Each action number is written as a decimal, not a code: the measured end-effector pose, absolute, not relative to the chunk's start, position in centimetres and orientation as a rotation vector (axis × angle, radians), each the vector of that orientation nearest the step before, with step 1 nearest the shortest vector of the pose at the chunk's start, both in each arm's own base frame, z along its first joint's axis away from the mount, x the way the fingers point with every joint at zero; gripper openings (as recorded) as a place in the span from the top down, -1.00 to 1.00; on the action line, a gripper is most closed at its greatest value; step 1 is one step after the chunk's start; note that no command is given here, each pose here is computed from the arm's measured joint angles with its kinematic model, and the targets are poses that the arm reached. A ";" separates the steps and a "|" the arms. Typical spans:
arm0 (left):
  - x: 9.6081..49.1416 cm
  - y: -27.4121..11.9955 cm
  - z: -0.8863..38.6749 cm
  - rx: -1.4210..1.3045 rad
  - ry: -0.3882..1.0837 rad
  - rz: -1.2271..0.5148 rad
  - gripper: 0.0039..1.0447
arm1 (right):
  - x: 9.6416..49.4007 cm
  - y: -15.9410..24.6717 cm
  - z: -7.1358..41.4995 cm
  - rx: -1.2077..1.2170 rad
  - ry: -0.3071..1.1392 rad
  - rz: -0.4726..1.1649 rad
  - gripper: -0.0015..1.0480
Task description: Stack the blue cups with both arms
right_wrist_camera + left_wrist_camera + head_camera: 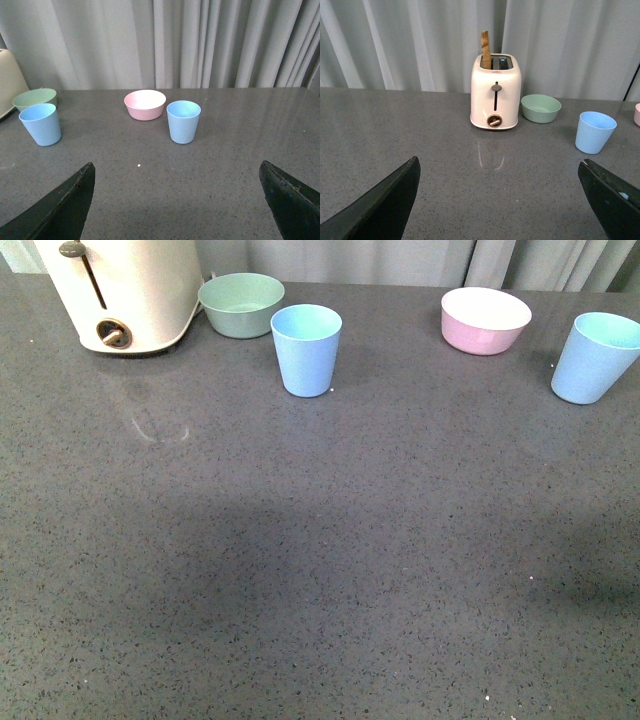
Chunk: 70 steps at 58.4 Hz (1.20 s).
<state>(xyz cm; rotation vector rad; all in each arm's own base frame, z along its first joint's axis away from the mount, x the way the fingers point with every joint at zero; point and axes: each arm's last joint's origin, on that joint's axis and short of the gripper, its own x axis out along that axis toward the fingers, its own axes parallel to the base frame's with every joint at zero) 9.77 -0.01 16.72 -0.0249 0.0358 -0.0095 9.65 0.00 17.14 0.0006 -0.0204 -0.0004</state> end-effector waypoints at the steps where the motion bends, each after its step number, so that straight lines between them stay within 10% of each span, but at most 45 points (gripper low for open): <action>1: 9.8 0.0 16.7 -0.037 0.068 -0.016 -0.84 | 9.6 0.0 17.1 0.001 -0.020 0.000 -0.83; 8: 11.1 0.2 17.3 -0.199 0.385 -0.044 -0.84 | 9.6 0.0 17.1 0.001 -0.020 0.000 -0.83; 70: 39.3 -11.5 19.0 -0.255 0.668 -0.241 -0.84 | 9.6 0.0 17.1 0.001 -0.020 0.000 -0.83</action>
